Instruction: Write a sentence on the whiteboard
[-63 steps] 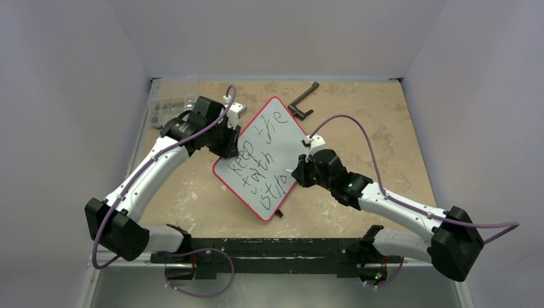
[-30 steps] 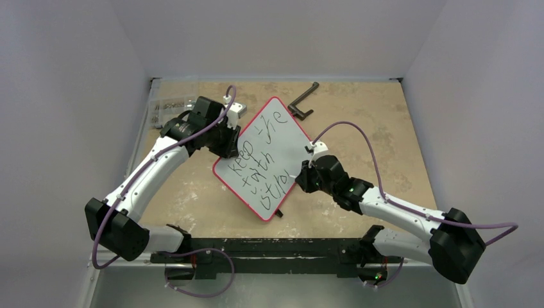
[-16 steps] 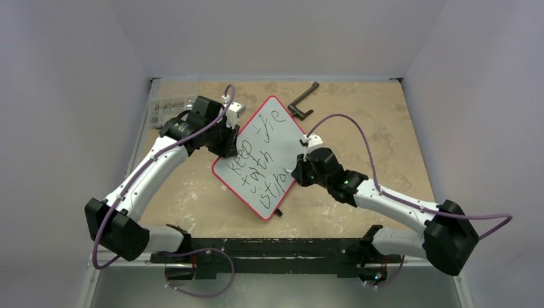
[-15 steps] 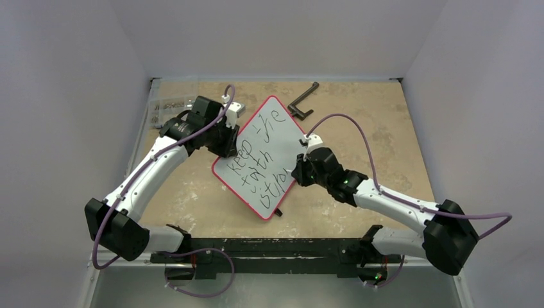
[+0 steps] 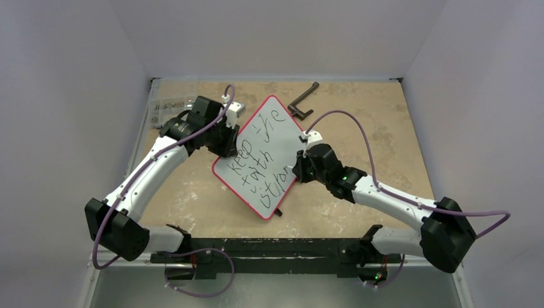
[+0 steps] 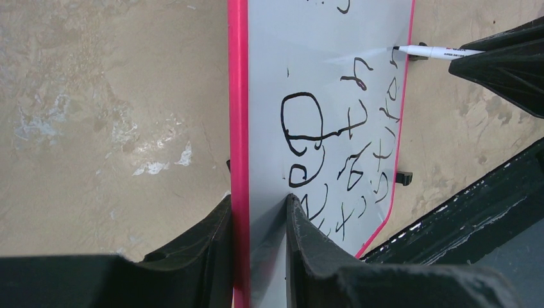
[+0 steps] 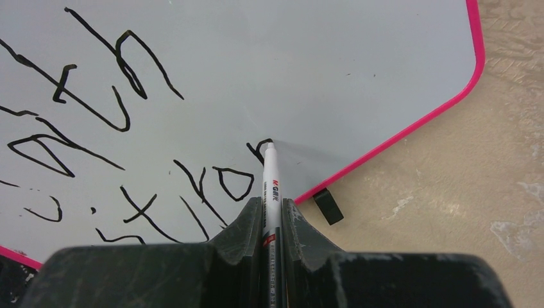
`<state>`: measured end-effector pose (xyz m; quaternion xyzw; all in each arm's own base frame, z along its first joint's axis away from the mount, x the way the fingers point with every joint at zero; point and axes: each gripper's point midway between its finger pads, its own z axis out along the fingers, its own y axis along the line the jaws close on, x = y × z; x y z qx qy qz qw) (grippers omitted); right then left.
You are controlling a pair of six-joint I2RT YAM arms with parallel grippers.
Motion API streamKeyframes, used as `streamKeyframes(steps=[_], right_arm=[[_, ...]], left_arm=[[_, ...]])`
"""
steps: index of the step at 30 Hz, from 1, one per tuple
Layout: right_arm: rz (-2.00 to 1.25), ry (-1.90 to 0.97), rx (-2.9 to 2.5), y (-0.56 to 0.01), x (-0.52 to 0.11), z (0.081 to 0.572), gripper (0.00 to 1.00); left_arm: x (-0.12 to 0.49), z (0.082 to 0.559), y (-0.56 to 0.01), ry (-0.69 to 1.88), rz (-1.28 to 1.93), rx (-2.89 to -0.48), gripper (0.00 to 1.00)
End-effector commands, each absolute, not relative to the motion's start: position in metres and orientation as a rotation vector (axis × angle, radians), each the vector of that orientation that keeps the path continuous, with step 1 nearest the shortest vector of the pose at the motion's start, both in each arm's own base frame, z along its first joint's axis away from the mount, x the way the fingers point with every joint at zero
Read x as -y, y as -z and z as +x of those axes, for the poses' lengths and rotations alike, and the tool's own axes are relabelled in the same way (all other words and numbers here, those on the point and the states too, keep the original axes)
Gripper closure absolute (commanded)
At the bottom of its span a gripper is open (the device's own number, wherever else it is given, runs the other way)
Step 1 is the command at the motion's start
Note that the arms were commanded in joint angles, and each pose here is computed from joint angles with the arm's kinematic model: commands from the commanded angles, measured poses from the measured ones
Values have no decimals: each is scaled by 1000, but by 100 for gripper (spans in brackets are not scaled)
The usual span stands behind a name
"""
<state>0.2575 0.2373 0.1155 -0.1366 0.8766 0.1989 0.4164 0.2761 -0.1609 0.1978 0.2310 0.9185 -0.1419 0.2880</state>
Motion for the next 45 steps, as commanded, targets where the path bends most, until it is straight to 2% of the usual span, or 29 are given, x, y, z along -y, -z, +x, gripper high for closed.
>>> streamKeyframes(steps=[1, 19, 27, 45], right_arm=[[-334, -500, -2140, -135, -243, 274, 100], [-334, -495, -2199, -108, -226, 253, 100], [-333, -487, -2180, -118, -225, 255, 100], [-252, -433, -2073, -165, -217, 305, 100]], left_arm=[[123, 285, -189, 95, 650, -2472, 100], [122, 284, -192, 98, 647, -2461, 100], [122, 284, -192, 97, 647, -2462, 100], [123, 285, -193, 100, 648, -2456, 100]])
